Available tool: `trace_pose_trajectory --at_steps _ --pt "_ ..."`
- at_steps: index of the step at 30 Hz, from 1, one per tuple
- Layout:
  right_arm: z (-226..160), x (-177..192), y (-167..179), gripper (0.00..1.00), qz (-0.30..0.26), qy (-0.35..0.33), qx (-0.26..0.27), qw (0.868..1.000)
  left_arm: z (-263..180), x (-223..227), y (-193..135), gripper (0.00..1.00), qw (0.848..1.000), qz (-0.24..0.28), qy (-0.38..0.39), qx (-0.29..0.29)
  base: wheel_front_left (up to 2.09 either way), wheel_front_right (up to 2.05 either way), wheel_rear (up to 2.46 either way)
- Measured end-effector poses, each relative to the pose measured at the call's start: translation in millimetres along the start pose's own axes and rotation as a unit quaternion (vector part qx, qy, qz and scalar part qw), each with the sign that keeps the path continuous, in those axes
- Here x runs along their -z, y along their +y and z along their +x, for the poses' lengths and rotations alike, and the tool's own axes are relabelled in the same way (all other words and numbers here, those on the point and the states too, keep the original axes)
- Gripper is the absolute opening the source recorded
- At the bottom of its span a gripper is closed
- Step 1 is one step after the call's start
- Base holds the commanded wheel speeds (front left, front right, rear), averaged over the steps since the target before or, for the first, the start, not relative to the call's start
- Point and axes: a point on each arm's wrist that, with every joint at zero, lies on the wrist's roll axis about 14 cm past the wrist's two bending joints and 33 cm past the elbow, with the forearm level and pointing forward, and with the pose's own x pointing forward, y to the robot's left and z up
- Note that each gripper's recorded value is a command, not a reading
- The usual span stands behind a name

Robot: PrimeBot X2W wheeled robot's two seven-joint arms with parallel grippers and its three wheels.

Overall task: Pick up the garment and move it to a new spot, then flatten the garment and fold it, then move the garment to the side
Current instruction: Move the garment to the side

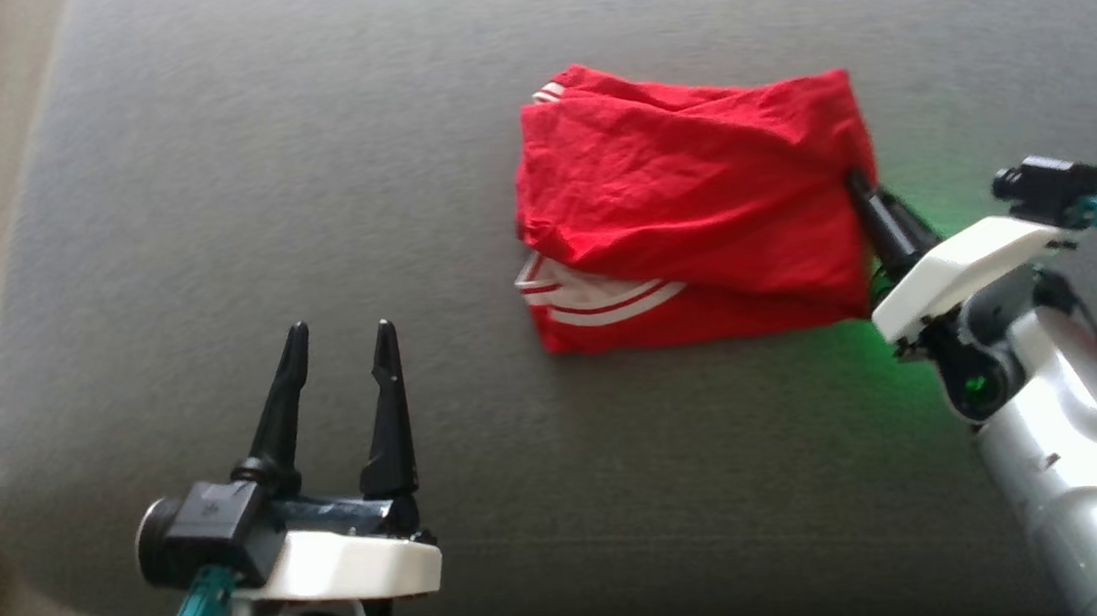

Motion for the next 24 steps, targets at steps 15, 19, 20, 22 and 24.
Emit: trace_pose_trajectory --at_steps 15,19,20,22,24 --pt "-81.3 -102.7 -121.6 0.0 -0.136 -0.107 0.143 0.975 28.7 19.5 -62.9 1.0 0.993 -0.013 0.012 0.114 0.0 0.0 0.0" --pt "-101.0 -134.3 -146.9 0.0 -0.16 -0.135 0.187 0.96 34.5 26.4 -72.1 1.0 0.991 -0.013 0.017 0.132 0.0 0.0 0.0" --pt "-104.8 -144.3 -151.1 0.0 -0.169 -0.143 0.196 0.955 36.3 27.5 -74.3 1.0 0.99 -0.015 0.018 0.137 0.0 0.0 0.0" --pt "-110.5 -165.8 -155.0 0.0 -0.188 -0.162 0.208 0.946 40.1 28.6 -79.2 1.0 0.989 -0.013 0.016 0.147 0.0 0.0 0.0" --pt "-113.9 -182.8 -158.7 0.0 -0.204 -0.172 0.221 0.938 42.7 30.9 -83.2 1.0 0.988 -0.013 0.017 0.154 0.0 0.0 0.0"
